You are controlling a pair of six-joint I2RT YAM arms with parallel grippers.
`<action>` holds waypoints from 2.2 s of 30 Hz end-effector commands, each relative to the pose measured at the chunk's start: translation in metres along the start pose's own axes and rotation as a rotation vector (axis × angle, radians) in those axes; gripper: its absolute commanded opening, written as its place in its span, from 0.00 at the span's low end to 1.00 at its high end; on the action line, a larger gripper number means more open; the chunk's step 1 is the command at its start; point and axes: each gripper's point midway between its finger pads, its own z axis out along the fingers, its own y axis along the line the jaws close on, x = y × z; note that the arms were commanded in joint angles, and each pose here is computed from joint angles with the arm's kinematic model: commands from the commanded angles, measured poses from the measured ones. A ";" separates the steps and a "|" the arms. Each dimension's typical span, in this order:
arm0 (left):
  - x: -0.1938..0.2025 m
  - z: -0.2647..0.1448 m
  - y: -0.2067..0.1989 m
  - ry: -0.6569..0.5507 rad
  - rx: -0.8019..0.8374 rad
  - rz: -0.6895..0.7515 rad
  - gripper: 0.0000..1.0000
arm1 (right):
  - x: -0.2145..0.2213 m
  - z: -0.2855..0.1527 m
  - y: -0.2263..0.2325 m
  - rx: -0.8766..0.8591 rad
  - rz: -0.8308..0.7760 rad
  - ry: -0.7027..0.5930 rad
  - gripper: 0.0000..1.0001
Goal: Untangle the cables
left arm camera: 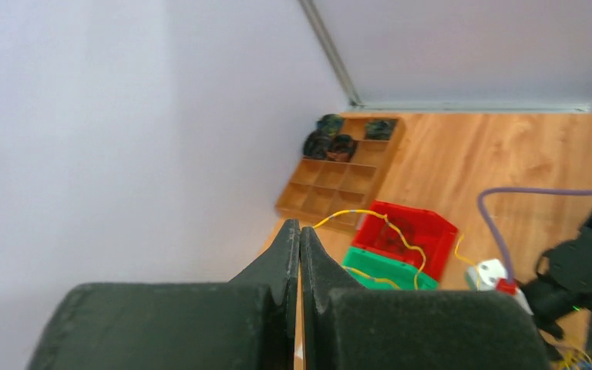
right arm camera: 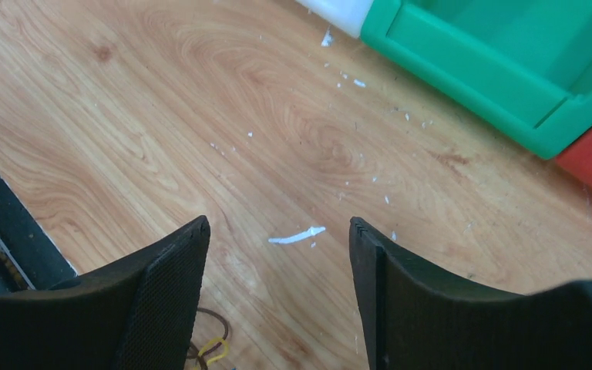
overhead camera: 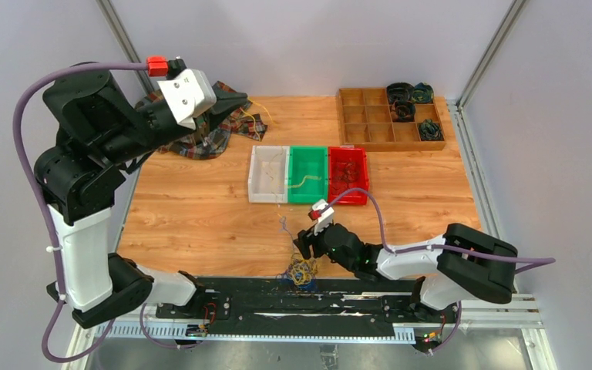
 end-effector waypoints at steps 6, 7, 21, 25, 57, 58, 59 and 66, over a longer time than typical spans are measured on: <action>-0.025 -0.008 0.035 -0.116 -0.198 0.104 0.00 | -0.117 -0.024 0.002 0.043 -0.080 -0.276 0.72; -0.020 -0.006 0.031 -0.109 -0.183 0.092 0.00 | -0.134 -0.030 0.004 0.036 -0.087 -0.305 0.73; -0.008 -0.001 0.019 -0.085 -0.125 0.060 0.00 | -0.256 -0.070 0.105 -0.420 -0.208 -0.490 0.77; -0.012 -0.002 0.018 -0.094 -0.118 0.052 0.00 | -0.272 -0.055 0.112 -0.408 -0.236 -0.477 0.75; -0.083 -0.029 0.082 -0.245 -0.410 0.162 0.00 | -0.042 0.016 0.020 -0.124 0.036 -0.086 0.01; -0.084 -0.031 0.087 -0.247 -0.436 0.169 0.00 | -0.035 0.015 0.018 -0.116 0.039 -0.071 0.01; -0.087 -0.033 0.093 -0.254 -0.468 0.175 0.00 | -0.029 0.014 0.015 -0.105 0.043 -0.058 0.01; -0.095 -0.037 0.112 -0.284 -0.570 0.195 0.00 | 0.000 0.012 0.004 -0.075 0.075 -0.017 0.01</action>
